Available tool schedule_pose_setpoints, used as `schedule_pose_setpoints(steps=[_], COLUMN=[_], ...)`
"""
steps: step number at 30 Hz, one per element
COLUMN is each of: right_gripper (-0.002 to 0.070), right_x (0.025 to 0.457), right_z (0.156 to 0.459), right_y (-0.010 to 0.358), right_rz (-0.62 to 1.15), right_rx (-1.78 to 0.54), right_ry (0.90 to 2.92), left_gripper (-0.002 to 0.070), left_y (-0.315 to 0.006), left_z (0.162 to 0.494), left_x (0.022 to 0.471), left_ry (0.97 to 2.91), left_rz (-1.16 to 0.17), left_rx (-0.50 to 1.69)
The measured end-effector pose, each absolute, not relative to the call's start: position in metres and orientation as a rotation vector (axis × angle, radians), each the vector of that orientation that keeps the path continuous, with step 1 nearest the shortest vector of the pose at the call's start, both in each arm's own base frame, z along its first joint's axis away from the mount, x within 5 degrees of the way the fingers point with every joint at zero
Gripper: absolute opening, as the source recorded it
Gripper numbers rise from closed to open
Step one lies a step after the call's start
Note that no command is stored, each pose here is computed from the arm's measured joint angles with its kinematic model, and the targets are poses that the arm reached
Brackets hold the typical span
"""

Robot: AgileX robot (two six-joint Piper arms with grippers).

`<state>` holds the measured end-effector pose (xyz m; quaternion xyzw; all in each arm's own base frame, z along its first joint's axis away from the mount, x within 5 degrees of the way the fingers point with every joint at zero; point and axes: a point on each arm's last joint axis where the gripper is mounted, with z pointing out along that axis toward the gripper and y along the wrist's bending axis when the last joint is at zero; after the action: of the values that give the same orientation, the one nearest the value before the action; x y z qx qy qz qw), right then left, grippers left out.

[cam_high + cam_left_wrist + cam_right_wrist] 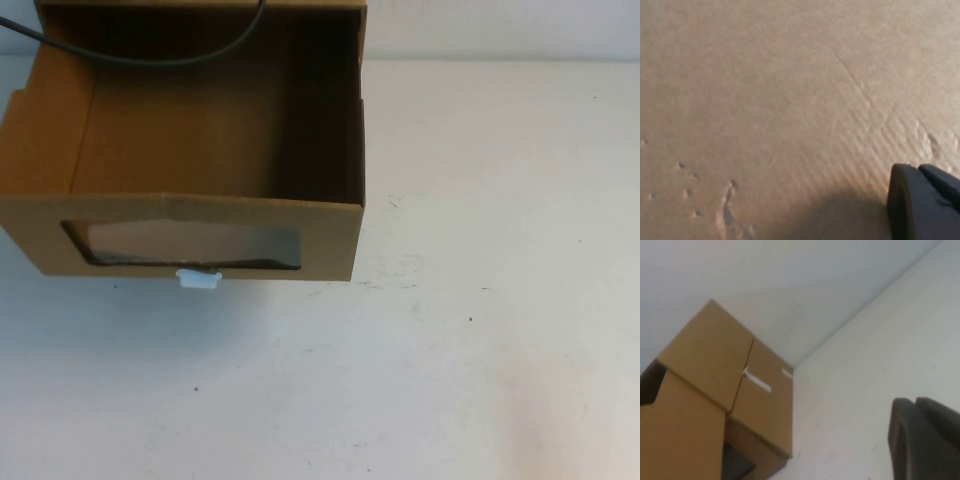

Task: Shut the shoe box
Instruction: Close the shoe box with your right arm

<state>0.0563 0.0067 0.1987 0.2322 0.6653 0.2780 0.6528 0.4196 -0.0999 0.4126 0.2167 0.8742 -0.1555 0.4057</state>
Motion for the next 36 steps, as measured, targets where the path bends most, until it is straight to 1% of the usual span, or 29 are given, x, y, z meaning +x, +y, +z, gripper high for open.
schedule_pose_setpoints(steps=[2,6,12,14,17,20,24,27,29,31,36], right_gripper=[-0.0011,-0.0011,-0.0011,-0.0011,-0.0011,-0.0011,-0.0011,-0.0011,-0.0011,-0.0011,-0.0011], right_x=[0.055,0.051,0.070,0.082,0.106,0.130,0.158,0.173,0.178,0.178,0.172], right_z=[0.202,0.233,0.289,0.303,0.321,0.336,0.349,0.354,0.356,0.358,0.358], right_y=[0.013,0.029,0.043,0.044,0.046,0.052,0.075,0.100,0.121,0.147,0.205], right_rz=[0.691,0.771,0.700,0.677,0.683,0.706,0.724,0.647,0.593,0.546,0.528], right_rx=[0.501,0.346,0.049,-0.042,-0.138,-0.217,-0.364,-0.487,-0.569,-0.649,-0.743], right_ry=[1.558,1.736,2.202,2.292,2.372,2.401,2.432,2.477,2.473,2.429,2.218], left_gripper=[-0.0005,-0.0005,-0.0005,-0.0005,-0.0005,-0.0005,-0.0005,-0.0005,-0.0005,-0.0005,-0.0005], left_y=[-0.100,-0.100,-0.100,-0.100,-0.100,-0.100,-0.100,-0.100,-0.100,-0.100,-0.100], left_z=[0.413,0.413,0.413,0.413,0.413,0.413,0.413,0.413,0.413,0.413,0.413], left_x=[0.420,0.420,0.420,0.420,0.420,0.420,0.420,0.420,0.420,0.420,0.420], left_ry=[2.206,2.204,2.204,2.204,2.203,2.203,2.203,2.203,2.203,2.203,2.203], left_rz=[-0.392,-0.392,-0.392,-0.392,-0.391,-0.391,-0.390,-0.390,-0.390,-0.390,-0.390], left_rx=[0.547,0.546,0.546,0.546,0.548,0.548,0.550,0.550,0.550,0.550,0.550])
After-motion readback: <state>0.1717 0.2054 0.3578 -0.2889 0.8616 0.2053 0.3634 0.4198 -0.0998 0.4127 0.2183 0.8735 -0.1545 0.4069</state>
